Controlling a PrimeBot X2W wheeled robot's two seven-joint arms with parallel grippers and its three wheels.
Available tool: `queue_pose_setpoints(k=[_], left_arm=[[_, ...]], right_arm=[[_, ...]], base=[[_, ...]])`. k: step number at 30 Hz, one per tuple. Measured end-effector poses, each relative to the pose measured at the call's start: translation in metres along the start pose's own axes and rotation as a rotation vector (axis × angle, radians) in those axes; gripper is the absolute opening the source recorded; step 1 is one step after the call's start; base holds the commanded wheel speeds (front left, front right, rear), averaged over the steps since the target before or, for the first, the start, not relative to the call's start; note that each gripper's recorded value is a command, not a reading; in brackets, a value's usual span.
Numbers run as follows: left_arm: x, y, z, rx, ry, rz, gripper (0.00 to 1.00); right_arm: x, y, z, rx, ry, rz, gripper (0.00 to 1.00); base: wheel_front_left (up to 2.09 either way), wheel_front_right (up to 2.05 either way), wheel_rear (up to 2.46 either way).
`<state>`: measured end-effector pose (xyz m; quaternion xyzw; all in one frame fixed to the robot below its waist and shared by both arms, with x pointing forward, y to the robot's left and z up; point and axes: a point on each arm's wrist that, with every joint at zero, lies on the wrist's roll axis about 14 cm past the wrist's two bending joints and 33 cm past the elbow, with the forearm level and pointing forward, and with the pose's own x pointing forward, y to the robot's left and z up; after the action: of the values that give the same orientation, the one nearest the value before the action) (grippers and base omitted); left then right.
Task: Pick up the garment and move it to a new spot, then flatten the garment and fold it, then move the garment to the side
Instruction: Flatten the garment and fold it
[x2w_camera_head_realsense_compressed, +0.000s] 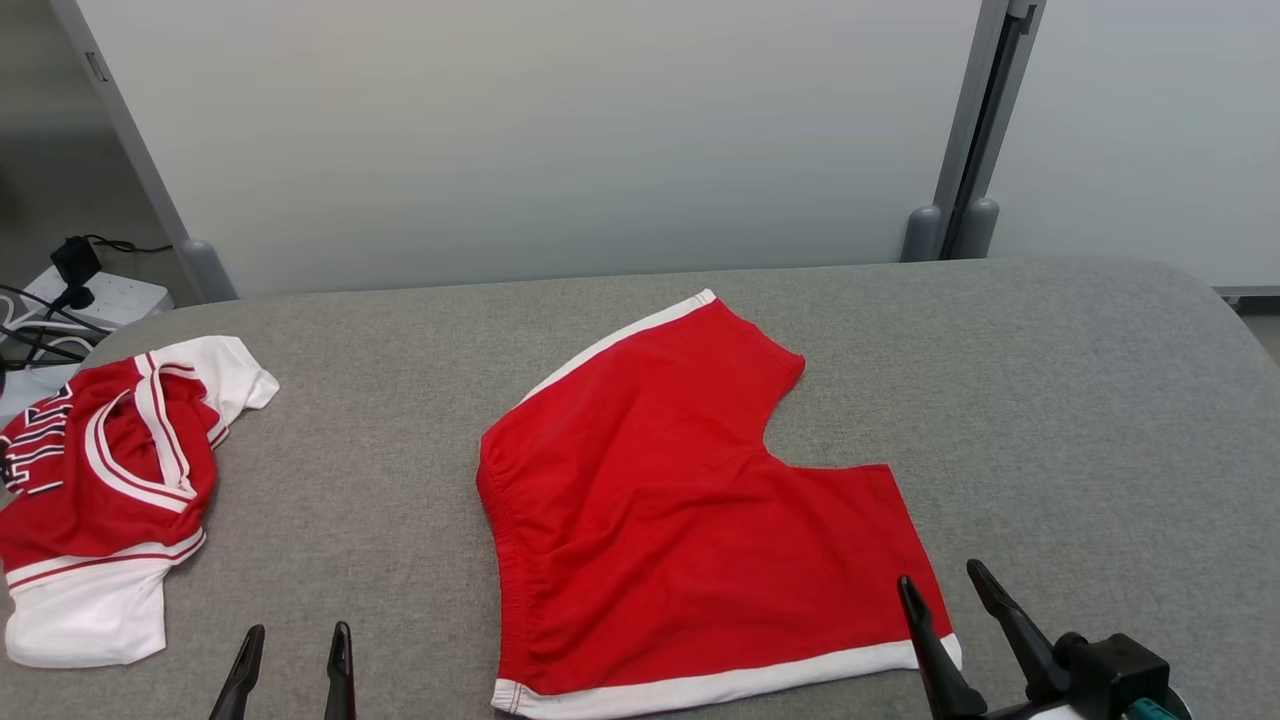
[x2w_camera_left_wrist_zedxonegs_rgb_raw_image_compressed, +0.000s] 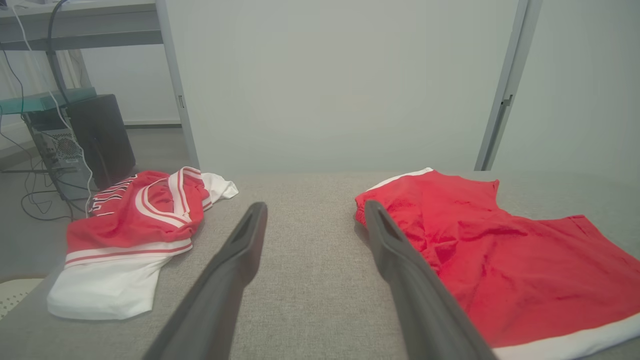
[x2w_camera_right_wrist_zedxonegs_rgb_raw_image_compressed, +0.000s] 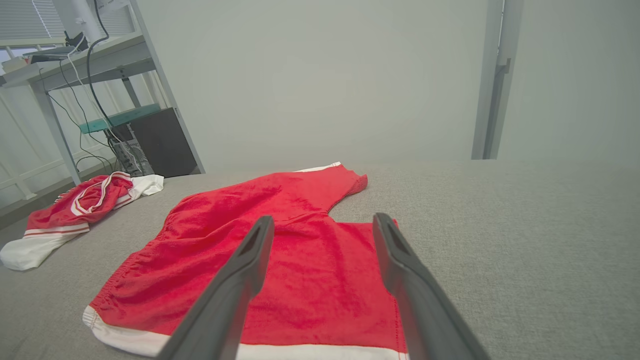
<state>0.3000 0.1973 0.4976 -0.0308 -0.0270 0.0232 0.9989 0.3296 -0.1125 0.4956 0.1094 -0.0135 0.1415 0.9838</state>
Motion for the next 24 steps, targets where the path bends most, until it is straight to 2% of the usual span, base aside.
queue_pose_setpoints(k=[24], left_arm=[[-0.0018,-0.0017,-0.0104,0.001,0.035,-0.024,1.00]], right_arm=[[0.0022,-0.0014,-0.0049,0.005,0.014,-0.008,1.00]], base=[[0.00,0.00,0.00]])
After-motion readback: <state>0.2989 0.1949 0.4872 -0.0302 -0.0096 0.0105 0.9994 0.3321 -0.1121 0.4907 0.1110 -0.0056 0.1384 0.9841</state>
